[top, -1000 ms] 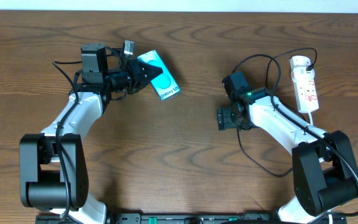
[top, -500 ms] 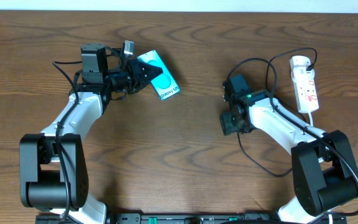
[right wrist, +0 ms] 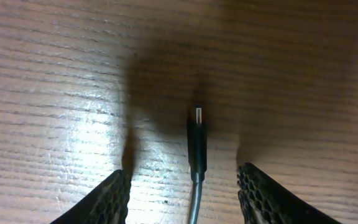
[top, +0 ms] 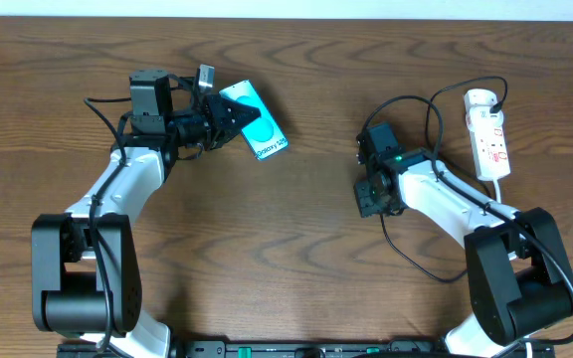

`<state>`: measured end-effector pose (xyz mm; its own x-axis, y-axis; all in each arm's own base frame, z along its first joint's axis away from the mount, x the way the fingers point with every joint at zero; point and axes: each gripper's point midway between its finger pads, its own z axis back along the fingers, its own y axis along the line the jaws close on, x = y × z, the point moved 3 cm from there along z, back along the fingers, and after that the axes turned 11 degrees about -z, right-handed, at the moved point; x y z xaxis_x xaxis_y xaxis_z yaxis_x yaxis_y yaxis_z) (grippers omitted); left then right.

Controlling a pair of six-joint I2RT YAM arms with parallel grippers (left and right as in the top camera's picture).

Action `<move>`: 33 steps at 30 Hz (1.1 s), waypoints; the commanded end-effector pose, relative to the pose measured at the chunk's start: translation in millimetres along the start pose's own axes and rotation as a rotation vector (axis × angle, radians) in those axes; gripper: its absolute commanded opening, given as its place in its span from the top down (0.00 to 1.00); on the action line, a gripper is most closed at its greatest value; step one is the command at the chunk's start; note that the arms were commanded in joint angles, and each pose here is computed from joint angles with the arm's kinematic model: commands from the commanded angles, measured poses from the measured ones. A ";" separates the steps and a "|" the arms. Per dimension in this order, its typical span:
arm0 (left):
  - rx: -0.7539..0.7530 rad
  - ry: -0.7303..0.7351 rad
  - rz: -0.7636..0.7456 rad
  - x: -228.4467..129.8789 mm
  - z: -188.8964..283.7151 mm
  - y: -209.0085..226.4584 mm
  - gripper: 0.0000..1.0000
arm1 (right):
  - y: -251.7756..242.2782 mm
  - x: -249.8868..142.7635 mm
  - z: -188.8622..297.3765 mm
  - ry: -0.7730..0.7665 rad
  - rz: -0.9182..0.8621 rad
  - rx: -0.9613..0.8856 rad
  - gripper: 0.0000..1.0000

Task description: Plug charger to phone and switch on socket

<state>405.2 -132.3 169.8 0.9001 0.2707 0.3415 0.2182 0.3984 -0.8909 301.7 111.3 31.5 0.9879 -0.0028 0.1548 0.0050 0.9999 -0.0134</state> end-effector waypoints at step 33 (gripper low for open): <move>-0.039 0.016 -0.056 -0.7 0.7 -10.6 0.93 | -9.0 0.1 -6.9 -0.039 -0.038 0.006 0.60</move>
<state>405.2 -132.3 169.8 0.8958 0.2632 0.3581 0.2350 0.4034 -0.8843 304.9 112.0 27.6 0.9799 -0.0142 0.1989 0.0112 0.9998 0.0163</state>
